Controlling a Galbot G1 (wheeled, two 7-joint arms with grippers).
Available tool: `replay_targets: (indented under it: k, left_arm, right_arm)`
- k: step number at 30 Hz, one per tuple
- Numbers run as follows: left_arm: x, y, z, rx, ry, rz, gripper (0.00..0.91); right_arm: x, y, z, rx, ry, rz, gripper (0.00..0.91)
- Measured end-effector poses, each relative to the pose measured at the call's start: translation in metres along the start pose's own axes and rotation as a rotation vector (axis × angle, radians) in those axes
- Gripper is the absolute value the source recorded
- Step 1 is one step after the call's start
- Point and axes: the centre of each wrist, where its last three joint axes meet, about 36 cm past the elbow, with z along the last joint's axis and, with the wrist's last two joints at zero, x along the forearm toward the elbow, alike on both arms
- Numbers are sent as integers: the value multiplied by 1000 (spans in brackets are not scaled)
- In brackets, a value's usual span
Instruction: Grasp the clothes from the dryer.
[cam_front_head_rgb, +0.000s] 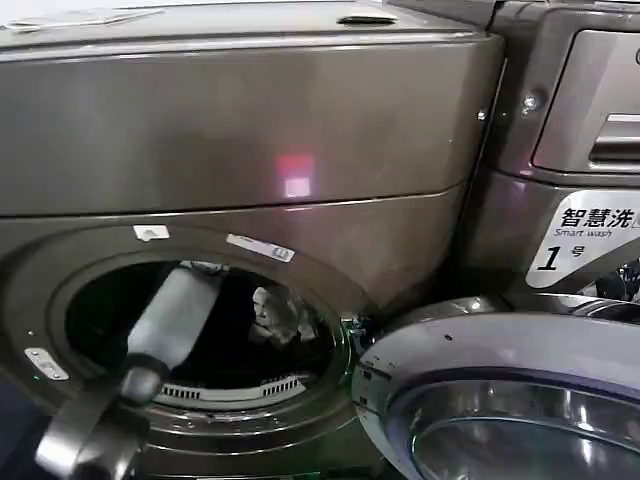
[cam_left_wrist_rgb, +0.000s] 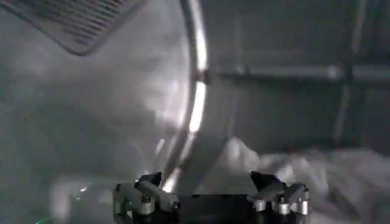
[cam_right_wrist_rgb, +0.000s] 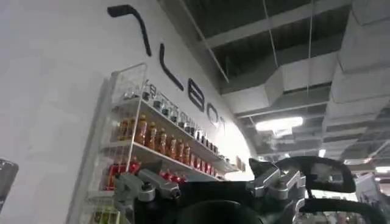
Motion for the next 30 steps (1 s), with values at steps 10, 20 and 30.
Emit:
replay_targets:
  k: [10, 20, 30]
  left_arm:
    - [10, 17, 0, -190, 225, 64, 907]
    - [-7, 7, 4, -231, 295, 132, 907]
    - [-18, 0, 14, -222, 300, 179, 0]
  right_arm:
    - [0, 2, 2, 3, 3, -2, 907]
    - [1, 1, 1, 10, 6, -1, 907]
    - [1, 0, 4, 10, 8, 3, 907]
